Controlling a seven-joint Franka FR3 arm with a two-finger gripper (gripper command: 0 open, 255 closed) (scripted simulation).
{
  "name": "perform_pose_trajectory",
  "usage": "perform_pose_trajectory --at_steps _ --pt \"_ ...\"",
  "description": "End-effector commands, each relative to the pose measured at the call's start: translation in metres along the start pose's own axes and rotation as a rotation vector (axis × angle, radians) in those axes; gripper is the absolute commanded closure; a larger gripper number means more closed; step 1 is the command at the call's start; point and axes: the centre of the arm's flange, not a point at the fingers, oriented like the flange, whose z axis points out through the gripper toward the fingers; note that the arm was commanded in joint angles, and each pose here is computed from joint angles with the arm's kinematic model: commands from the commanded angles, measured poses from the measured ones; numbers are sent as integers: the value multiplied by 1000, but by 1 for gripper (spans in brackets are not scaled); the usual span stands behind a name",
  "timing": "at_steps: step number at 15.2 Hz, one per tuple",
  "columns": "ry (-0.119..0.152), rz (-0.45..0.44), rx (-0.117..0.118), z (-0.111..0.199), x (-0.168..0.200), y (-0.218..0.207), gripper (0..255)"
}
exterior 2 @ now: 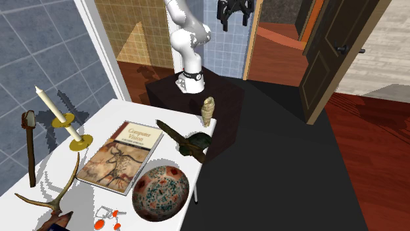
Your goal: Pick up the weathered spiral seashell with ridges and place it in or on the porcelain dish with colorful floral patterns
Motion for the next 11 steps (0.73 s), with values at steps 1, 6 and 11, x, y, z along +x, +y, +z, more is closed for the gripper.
perform_pose_trajectory --at_steps 1,6,11 --pt "0 0 0 0 0 0 0" --pt "45 -22 -19 57 -6 30 0" --pt "91 -43 -37 114 -9 61 0"
